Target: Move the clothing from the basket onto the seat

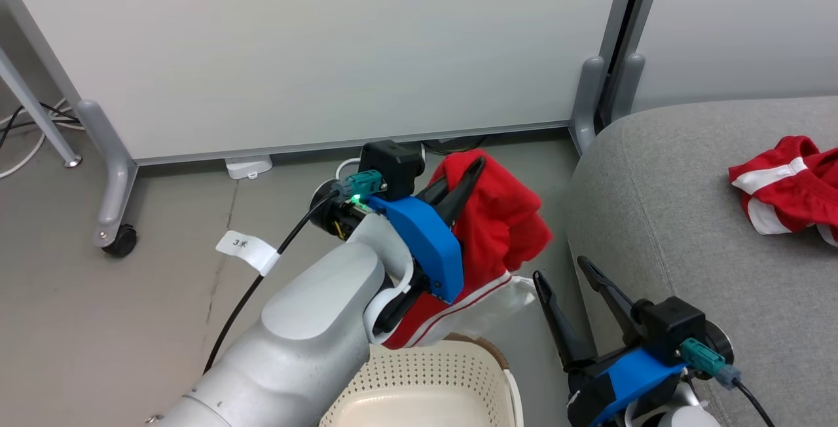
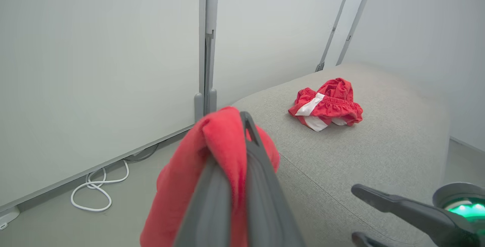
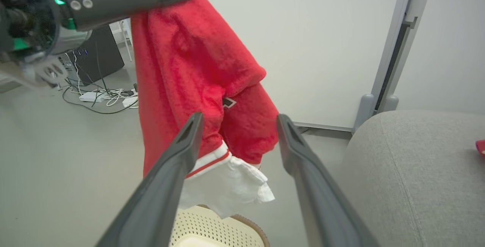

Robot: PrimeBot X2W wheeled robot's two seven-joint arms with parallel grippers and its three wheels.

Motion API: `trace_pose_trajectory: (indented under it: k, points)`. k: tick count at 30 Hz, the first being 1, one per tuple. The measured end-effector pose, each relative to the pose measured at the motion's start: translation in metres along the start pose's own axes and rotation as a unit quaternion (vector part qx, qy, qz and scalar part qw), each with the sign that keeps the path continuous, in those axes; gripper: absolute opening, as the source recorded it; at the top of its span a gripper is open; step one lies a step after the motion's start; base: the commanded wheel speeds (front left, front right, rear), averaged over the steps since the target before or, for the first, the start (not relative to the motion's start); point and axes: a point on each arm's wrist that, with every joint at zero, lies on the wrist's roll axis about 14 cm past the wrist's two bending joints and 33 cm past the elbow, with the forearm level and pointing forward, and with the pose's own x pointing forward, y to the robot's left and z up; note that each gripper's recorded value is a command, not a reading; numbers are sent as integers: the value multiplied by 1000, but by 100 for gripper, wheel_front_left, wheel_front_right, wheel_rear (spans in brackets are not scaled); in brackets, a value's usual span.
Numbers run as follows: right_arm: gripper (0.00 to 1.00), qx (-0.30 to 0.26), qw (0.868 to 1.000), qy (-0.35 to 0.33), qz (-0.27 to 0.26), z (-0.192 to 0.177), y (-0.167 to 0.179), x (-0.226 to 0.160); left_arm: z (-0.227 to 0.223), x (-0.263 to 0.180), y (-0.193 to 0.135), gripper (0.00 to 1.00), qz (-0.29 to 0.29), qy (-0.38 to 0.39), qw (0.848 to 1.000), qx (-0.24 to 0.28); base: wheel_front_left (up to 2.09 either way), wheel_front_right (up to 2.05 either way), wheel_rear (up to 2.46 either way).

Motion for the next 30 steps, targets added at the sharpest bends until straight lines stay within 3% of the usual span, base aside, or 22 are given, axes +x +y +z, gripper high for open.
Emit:
trace_pose_trajectory:
  k: [7, 19, 30]
  points:
    - [100, -1, 1000, -1, -6, 3, -2, -6, 26, 7, -28, 0, -42, -31, 998, 24, 0, 0, 0]
    - [100, 7, 1000, 9, -1, -2, 3, -11, 25, 13, -44, 0, -67, -26, 997, 33, 0, 0, 0]
    - [100, -17, 997, 61, 39, -15, 18, 20, 22, 19, -43, 0, -71, -19, 997, 31, 0, 0, 0]
